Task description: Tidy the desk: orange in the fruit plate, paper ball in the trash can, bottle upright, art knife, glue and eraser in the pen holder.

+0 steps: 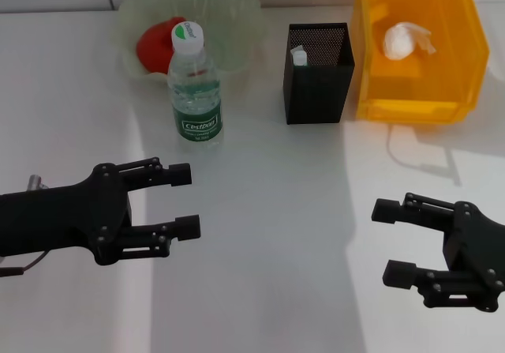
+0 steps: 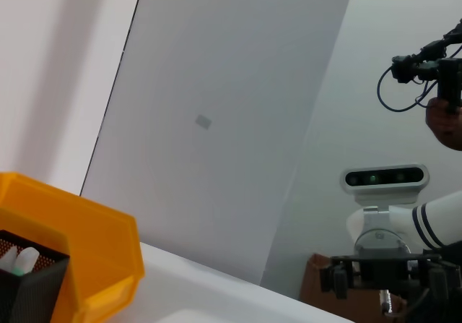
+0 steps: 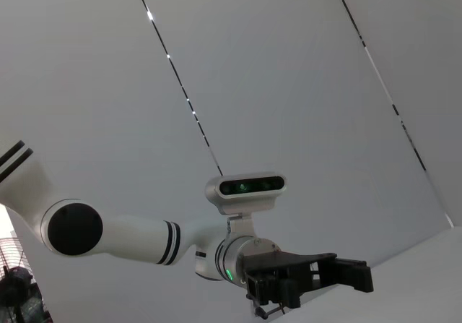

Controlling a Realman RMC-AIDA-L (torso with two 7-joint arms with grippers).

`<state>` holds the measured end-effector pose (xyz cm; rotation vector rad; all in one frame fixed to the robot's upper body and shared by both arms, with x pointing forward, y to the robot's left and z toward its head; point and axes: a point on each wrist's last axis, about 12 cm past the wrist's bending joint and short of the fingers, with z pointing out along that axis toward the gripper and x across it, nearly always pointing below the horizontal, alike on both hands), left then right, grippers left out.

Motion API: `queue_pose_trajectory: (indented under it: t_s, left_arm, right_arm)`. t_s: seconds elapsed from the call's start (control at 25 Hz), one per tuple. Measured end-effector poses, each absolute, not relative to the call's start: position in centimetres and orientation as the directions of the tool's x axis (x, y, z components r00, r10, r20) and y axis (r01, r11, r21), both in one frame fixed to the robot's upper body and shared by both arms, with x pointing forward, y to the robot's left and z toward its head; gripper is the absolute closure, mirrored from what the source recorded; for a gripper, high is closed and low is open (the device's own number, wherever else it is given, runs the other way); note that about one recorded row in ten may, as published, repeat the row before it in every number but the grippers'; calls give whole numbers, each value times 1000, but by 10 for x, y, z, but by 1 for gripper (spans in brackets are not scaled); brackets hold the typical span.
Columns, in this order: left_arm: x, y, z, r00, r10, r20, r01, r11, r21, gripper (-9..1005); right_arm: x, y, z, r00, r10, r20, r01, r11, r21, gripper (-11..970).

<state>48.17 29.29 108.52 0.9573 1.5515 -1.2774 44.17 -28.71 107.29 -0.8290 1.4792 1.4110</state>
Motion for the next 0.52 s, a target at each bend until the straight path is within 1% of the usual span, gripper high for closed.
queue_pose_trajectory:
  t_s: [0.52]
  left_arm:
    - [481,294,1085,-311,22,-950,936,178,-303,215]
  right_arm:
    - [446,-282,1071,-372,118,-921,-912,137,386,135]
